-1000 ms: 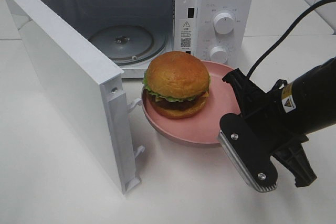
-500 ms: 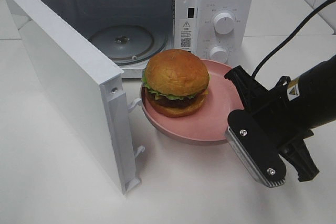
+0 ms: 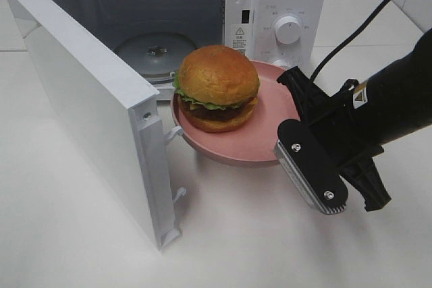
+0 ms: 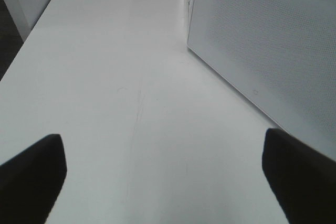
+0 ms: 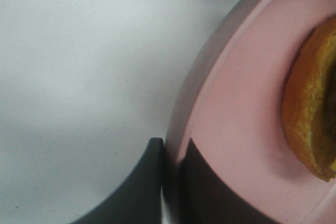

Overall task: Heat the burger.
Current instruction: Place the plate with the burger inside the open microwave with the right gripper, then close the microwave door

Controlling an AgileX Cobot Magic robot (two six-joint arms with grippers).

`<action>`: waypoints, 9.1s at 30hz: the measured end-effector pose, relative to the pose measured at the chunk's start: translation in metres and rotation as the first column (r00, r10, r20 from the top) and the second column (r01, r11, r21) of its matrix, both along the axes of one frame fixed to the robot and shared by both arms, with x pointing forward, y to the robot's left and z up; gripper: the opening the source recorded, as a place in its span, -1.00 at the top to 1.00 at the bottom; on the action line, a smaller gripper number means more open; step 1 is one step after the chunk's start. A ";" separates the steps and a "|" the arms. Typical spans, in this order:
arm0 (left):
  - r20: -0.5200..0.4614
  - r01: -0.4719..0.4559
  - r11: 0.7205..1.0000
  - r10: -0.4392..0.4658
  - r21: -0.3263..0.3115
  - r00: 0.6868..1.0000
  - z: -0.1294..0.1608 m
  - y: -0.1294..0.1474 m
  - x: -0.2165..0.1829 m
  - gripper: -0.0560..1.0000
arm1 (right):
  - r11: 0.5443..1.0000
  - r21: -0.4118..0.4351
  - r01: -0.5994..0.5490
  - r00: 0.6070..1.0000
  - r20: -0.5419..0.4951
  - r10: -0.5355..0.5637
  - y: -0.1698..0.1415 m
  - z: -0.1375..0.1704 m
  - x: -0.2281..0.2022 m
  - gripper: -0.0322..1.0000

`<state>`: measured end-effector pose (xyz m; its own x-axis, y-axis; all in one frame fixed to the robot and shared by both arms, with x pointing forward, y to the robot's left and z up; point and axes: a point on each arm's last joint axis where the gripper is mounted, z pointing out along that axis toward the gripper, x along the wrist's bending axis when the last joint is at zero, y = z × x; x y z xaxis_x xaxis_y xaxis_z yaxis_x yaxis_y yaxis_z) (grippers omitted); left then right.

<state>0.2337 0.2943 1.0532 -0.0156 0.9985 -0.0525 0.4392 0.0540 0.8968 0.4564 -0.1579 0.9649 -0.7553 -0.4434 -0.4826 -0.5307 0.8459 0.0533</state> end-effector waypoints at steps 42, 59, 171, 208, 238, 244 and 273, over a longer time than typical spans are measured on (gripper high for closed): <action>0.000 0.000 1.000 0.000 0.001 1.000 0.000 0.000 0.000 -0.86 | 0.997 -0.026 -0.066 0.997 -0.027 0.066 0.065 -0.002 0.071 0.86; 0.000 0.000 1.000 0.000 0.001 1.000 0.000 0.000 0.000 -0.86 | 0.995 -0.035 -0.092 0.996 -0.007 0.092 0.090 0.002 0.105 0.86; 0.000 0.002 1.000 -0.002 0.004 1.000 0.000 0.000 0.000 -0.86 | 0.968 0.143 0.209 0.977 0.009 -0.212 0.122 -0.020 0.163 -0.48; 0.000 0.002 1.000 -0.002 0.004 1.000 0.000 0.000 0.000 -0.86 | 0.879 0.250 0.405 0.913 -0.061 -0.403 0.022 0.031 0.031 -0.48; 0.000 0.002 1.000 -0.002 0.004 1.000 0.000 0.000 0.000 -0.86 | 0.154 0.001 0.988 0.132 -0.511 -0.849 -0.038 0.065 -0.059 -0.48; 0.000 0.002 1.000 -0.002 0.004 1.000 0.000 0.000 0.000 -0.86 | 0.114 -0.050 0.992 0.074 -0.500 -0.863 -0.048 0.072 -0.073 -0.48; 0.000 0.002 1.000 -0.002 0.004 1.000 0.000 0.000 0.000 -0.86 | -0.045 0.116 0.992 0.028 -0.561 -0.827 -0.108 0.084 -0.153 -0.48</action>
<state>0.2337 0.2943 1.0532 -0.0138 0.9987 -0.0489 0.4392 0.0500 0.8970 0.3033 -0.2661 1.0486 -0.4023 0.9152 -0.0233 0.8181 0.3708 0.4395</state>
